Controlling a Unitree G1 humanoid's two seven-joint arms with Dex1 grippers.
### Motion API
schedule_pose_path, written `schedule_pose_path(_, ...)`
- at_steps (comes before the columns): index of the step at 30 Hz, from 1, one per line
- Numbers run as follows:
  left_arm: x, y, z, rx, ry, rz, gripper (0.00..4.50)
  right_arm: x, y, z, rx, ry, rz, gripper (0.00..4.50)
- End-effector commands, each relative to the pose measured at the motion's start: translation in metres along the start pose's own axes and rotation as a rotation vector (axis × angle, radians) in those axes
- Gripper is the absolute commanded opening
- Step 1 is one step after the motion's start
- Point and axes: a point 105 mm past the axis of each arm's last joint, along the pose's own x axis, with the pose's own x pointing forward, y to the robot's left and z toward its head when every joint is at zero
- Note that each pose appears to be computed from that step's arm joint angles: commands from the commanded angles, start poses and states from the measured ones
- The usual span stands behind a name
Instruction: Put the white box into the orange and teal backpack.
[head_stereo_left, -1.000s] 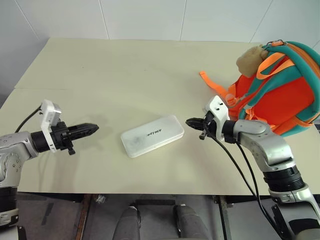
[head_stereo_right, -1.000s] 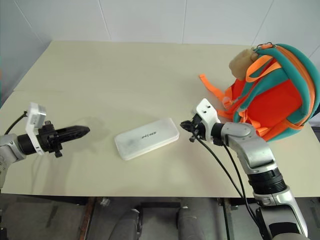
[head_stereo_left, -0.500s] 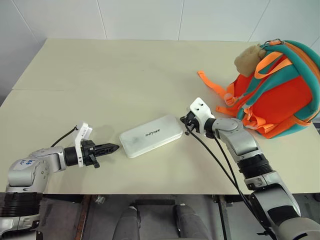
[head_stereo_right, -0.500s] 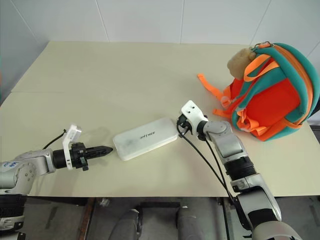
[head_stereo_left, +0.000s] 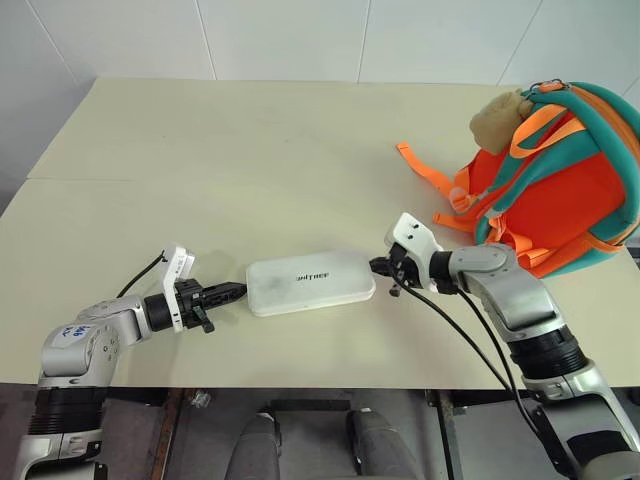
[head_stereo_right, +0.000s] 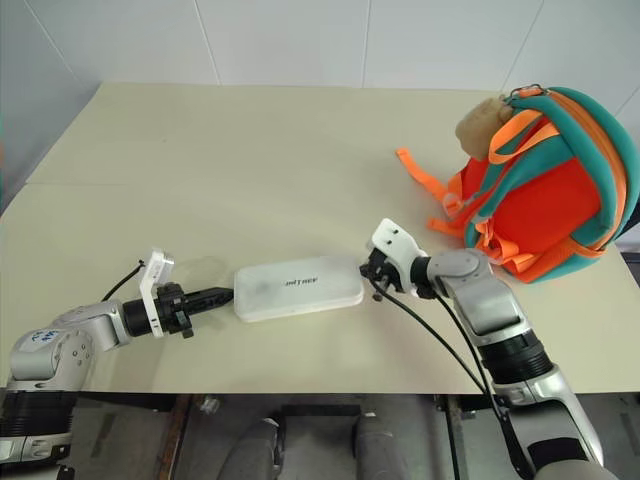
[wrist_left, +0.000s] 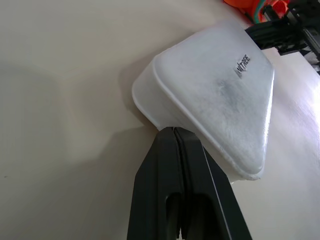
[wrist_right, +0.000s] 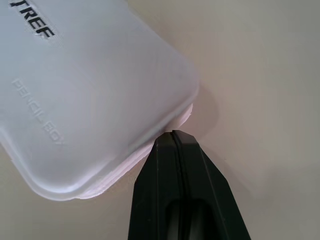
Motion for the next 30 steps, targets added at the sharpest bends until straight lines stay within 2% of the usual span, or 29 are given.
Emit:
schedule_pose_path(1,0.007,-0.023,0.007,0.063,0.018,-0.101,0.02,-0.003,0.031,0.013,-0.054,-0.029,0.167,0.00)
schedule_pose_path(10,0.003,-0.027,0.005,0.089,0.095,-0.130,0.02,-0.022,0.041,-0.001,-0.054,0.041,0.232,0.00)
schedule_pose_path(15,-0.002,-0.019,0.008,0.087,0.099,-0.086,0.02,-0.025,0.027,-0.011,-0.067,0.082,0.152,0.00)
schedule_pose_path(18,-0.011,-0.007,0.018,0.094,0.052,-0.017,0.02,-0.035,0.015,-0.016,-0.077,0.105,0.101,0.00)
schedule_pose_path(20,-0.018,-0.005,0.018,0.084,0.098,0.000,0.02,-0.043,0.012,-0.018,-0.085,0.120,0.094,0.00)
schedule_pose_path(21,-0.021,-0.003,0.018,0.068,0.125,0.019,0.00,-0.047,0.010,-0.020,-0.086,0.127,0.086,0.17)
schedule_pose_path(24,-0.029,0.001,0.021,0.011,0.170,0.054,0.63,-0.060,0.002,-0.019,-0.092,0.140,0.059,0.87)
schedule_pose_path(30,-0.038,-0.007,0.033,-0.076,0.152,0.007,2.48,-0.069,-0.006,-0.020,-0.101,0.152,0.019,2.96)
